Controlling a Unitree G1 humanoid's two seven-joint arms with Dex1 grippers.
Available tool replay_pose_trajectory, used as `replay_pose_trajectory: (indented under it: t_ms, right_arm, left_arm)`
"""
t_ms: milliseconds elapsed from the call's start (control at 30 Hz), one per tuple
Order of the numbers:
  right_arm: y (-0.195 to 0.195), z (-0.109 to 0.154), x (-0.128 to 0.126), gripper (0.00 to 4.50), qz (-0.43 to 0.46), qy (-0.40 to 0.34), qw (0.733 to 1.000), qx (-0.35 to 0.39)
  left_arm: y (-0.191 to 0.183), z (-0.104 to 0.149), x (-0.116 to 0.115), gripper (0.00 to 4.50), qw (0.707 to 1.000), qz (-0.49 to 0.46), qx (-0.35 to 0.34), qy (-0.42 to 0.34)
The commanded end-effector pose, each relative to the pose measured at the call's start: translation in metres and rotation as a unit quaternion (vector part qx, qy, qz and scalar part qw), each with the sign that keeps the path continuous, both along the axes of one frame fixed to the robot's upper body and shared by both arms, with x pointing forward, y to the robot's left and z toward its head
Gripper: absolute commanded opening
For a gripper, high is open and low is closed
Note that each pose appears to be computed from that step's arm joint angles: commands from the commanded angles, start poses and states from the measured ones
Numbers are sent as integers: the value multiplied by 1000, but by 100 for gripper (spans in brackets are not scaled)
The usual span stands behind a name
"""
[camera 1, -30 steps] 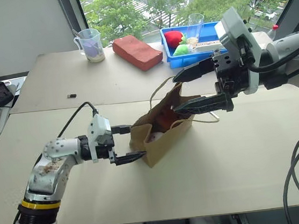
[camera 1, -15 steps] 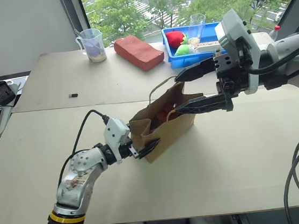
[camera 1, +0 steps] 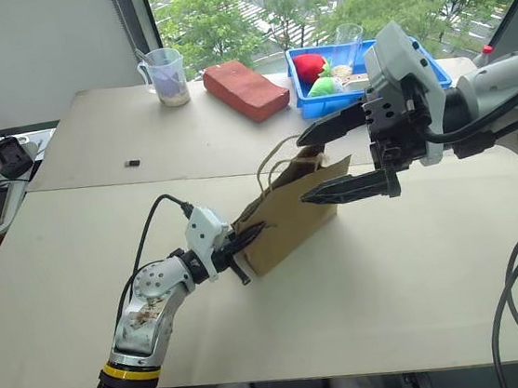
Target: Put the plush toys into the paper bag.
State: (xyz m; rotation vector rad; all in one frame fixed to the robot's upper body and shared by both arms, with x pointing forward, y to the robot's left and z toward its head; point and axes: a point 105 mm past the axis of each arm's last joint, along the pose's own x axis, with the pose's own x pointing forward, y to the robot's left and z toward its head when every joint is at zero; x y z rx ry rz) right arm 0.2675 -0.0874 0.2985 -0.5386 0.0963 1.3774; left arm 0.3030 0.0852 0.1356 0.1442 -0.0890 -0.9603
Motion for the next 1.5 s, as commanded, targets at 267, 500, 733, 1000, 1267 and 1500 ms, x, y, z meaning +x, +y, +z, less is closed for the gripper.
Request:
replay_pose_trajectory:
  t_ms: [267, 500, 733, 1000, 1267, 1500]
  right_arm:
    - [-43, 44, -19, 450, -50, -21, 998, 12]
    - [-66, 52, -13, 450, -81, -9, 997, 8]
    - [-61, 40, -13, 450, -72, 3, 997, -2]
    - [-75, 22, -4, 450, -97, 7, 995, -18]
    - [-116, -5, 1, 450, -166, -3, 985, -53]
    - [-120, -20, 1, 450, -190, 2, 981, -43]
  left_arm:
    - [19, 35, 5, 5, 994, -106, 19, -29]
    - [7, 29, 1, 5, 957, -281, 60, -21]
    - [0, 16, 8, 29, 951, -302, 64, -19]
    - [22, 43, 0, 382, 958, -277, 77, -24]
    - [76, 100, -6, 441, 979, -137, 151, -2]
    - [86, 111, 0, 441, 985, -59, 157, -30]
